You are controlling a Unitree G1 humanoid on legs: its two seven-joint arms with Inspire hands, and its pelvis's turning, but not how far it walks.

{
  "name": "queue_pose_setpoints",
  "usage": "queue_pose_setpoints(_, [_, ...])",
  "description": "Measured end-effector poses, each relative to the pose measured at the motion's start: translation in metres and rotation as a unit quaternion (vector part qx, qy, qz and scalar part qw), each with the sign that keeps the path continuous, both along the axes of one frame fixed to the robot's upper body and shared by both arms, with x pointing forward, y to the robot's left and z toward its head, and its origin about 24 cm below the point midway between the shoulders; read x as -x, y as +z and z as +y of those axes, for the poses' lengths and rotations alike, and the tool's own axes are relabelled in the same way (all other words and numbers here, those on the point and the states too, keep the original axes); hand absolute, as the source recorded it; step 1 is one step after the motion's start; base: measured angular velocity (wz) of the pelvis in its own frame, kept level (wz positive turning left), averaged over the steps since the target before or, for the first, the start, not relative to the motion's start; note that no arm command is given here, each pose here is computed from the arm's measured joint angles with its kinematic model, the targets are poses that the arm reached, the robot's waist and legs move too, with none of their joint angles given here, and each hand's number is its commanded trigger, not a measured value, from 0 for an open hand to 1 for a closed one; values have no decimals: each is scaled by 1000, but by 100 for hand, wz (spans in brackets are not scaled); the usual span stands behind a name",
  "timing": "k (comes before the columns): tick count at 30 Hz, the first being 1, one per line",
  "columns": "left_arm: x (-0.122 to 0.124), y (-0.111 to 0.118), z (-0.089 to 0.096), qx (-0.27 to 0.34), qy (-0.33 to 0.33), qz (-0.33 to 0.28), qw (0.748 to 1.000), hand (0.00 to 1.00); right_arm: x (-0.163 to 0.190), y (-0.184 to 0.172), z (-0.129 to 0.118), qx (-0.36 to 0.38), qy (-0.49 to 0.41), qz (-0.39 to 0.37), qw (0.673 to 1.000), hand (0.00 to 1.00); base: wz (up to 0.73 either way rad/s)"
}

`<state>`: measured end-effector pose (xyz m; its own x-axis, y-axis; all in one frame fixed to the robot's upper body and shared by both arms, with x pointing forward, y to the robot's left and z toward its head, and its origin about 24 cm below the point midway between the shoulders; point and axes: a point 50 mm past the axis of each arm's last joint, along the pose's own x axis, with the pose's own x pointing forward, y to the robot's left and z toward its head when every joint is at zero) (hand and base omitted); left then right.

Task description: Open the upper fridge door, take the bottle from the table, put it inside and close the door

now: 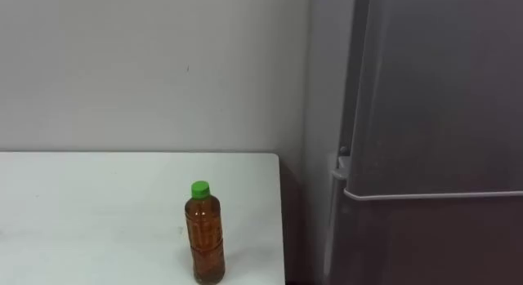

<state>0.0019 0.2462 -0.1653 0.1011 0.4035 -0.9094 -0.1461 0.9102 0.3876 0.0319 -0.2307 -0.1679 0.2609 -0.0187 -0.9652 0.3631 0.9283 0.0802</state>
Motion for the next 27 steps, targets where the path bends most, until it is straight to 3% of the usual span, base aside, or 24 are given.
queue_pose_setpoints(14, [-1,0,1,-7,24,-12,1000,0,6,-1,-1,1,-11,9,1000,0,0])
queue_pose_setpoints(21, [6,1,0,-14,147,-35,988,0,11,-1,-3,8,-28,14,999,0,-2])
queue_pose_setpoints(27, [-9,9,19,-44,254,-101,961,0,11,0,-8,19,-37,13,999,0,0])
